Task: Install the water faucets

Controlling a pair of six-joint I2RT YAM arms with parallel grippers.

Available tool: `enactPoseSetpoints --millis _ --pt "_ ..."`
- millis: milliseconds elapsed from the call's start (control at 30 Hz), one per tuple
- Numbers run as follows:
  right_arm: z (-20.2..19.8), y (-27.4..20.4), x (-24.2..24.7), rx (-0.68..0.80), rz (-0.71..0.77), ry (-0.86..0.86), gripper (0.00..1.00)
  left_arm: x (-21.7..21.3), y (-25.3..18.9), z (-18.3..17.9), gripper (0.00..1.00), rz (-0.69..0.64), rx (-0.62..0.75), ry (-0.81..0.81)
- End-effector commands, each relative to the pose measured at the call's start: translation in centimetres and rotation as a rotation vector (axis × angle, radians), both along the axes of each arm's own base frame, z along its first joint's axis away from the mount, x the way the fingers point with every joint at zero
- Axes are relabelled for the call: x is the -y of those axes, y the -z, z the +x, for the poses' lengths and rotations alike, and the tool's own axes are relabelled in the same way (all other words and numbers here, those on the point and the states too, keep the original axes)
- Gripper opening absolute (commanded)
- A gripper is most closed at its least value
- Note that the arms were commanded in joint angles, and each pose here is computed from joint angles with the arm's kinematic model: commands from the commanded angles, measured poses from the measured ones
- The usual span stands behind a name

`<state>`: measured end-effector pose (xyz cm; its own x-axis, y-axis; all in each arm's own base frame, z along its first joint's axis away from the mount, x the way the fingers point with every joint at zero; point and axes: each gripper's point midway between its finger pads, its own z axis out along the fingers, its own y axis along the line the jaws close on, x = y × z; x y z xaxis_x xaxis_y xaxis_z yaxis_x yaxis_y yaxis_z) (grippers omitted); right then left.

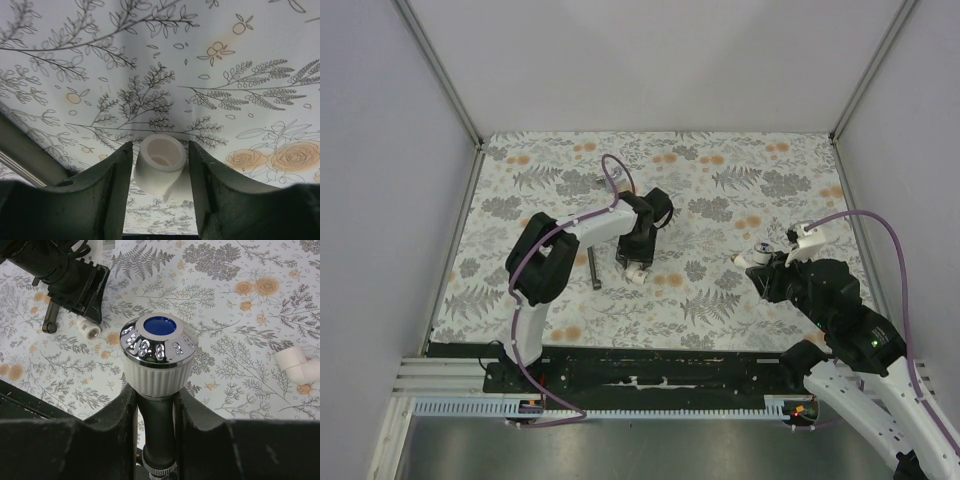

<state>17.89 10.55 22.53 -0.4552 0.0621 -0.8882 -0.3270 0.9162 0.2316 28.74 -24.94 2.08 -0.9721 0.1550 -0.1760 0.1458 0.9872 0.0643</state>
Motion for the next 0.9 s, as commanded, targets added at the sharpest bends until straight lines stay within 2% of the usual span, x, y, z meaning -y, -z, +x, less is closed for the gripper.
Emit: enactPoseSetpoints --millis 0,133,233,267,433,567,700,800,867 --pt "0.3 -1.4 0.1 0.045 0.02 0.015 0.0 1.0 0.4 -0.8 0.5 -0.065 -0.04 0.012" --pt "0.3 -1.1 0.1 0.04 0.017 0.012 0.0 0.9 0.4 -1.6 0.32 -0.093 -0.047 -0.002" --pt "0.3 -1.3 -0.3 0.048 0.025 -0.008 0.0 0.8 -0.5 -1.7 0.07 -0.121 -0.015 -0.025" --pt "0.2 -1.6 -0.6 0.061 0.028 -0.033 0.0 0.8 -1.1 -1.6 0.02 -0.137 0.005 -0.035" --pt "0.2 -3.0 -2.6 0.119 0.015 -0.169 0.02 -0.5 -6.4 0.1 0.02 -0.226 0.181 -0.13" --pt "0.1 -4.4 -5.7 0.148 0.047 -0.341 0.03 -3.0 -13.0 1.9 0.02 -0.276 0.405 -0.203" --pt "1.1 -6.2 -8.8 0.172 0.163 -0.421 0.0 -5.8 -18.8 2.8 0.02 -0.328 0.591 -0.298" --pt "1.7 -8.1 -11.2 0.173 0.257 -0.489 0.0 -7.3 -22.4 2.6 0.02 -0.402 0.677 -0.376" --pt "2.4 -9.8 -12.7 0.231 0.329 -0.531 0.0 -8.0 -24.2 2.3 0.02 -0.444 0.721 -0.405"
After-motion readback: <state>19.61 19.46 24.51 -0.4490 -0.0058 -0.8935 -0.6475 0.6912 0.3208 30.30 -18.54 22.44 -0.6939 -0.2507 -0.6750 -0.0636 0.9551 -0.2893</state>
